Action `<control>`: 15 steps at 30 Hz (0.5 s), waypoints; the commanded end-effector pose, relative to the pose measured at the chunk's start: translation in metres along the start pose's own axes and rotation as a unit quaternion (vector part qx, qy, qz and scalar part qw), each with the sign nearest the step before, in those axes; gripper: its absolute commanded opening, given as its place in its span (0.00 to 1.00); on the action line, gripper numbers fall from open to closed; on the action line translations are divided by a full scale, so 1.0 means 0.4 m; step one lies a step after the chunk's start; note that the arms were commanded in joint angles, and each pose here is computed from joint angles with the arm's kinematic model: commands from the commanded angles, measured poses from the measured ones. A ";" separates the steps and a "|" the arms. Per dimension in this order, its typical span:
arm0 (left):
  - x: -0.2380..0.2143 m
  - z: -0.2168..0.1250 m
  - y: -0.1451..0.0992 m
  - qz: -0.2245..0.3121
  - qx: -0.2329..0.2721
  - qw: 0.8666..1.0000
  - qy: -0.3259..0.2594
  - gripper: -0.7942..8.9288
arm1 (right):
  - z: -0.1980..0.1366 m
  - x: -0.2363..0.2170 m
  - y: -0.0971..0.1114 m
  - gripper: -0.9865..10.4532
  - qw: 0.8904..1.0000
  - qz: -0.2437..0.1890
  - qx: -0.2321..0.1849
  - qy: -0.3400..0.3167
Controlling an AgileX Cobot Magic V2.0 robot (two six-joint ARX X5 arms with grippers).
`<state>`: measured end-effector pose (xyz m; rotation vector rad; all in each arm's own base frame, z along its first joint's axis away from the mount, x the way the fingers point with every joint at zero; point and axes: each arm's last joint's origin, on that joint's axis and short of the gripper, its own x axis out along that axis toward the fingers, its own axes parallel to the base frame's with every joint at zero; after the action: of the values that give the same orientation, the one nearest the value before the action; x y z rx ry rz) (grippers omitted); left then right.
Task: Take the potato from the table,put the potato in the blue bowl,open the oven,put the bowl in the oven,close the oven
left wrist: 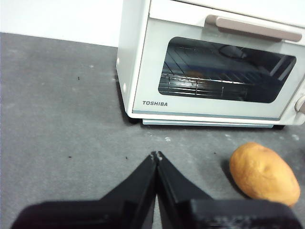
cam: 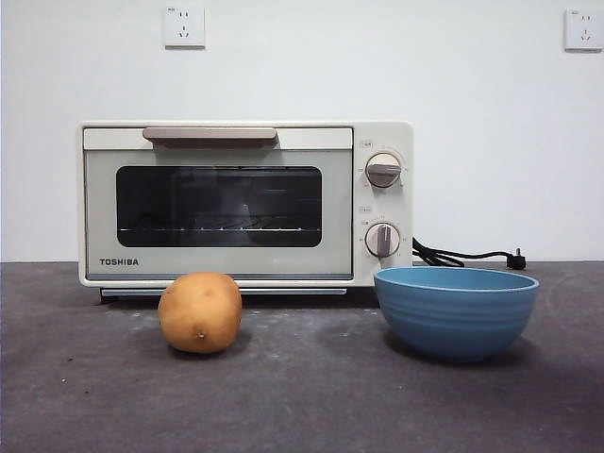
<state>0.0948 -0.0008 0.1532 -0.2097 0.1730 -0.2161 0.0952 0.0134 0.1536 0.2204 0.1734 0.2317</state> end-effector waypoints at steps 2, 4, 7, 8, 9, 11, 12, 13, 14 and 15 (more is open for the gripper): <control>-0.004 0.010 -0.005 -0.015 -0.047 0.999 -0.002 0.07 | 0.016 -0.004 0.005 0.08 0.998 0.005 0.069 -0.011; -0.011 0.028 -0.011 -0.017 -0.060 0.998 -0.006 0.07 | 0.037 -0.010 0.010 0.08 0.997 0.008 0.073 -0.021; -0.028 0.063 -0.024 -0.031 -0.069 0.997 -0.009 0.07 | 0.076 -0.022 0.021 0.08 0.997 0.012 0.071 -0.033; -0.034 0.077 -0.029 -0.031 -0.071 0.997 -0.009 0.07 | 0.092 -0.026 0.025 0.08 0.997 0.012 0.070 -0.035; -0.040 0.089 -0.033 -0.031 -0.071 0.997 -0.009 0.07 | 0.106 -0.029 0.029 0.08 0.997 0.014 0.070 -0.035; -0.052 0.119 -0.043 -0.030 -0.071 0.997 -0.008 0.07 | 0.139 -0.033 0.039 0.08 0.997 0.025 0.070 -0.027; -0.057 0.132 -0.047 -0.032 -0.072 0.997 -0.007 0.07 | 0.154 -0.034 0.043 0.08 0.997 0.030 0.071 -0.020; -0.061 0.147 -0.052 -0.039 -0.072 0.997 -0.003 0.07 | 0.171 -0.035 0.048 0.08 0.997 0.036 0.070 -0.008; -0.065 0.162 -0.058 -0.048 -0.070 0.996 0.001 0.07 | 0.188 -0.035 0.054 0.08 0.997 0.042 0.070 0.008; -0.068 0.175 -0.062 -0.056 -0.067 0.996 0.006 0.07 | 0.203 -0.035 0.059 0.08 0.996 0.050 0.067 0.024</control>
<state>0.0777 -0.0049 0.2254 -0.3551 0.1892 -0.3012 0.0923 0.0158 0.2333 0.3631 0.2204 0.3117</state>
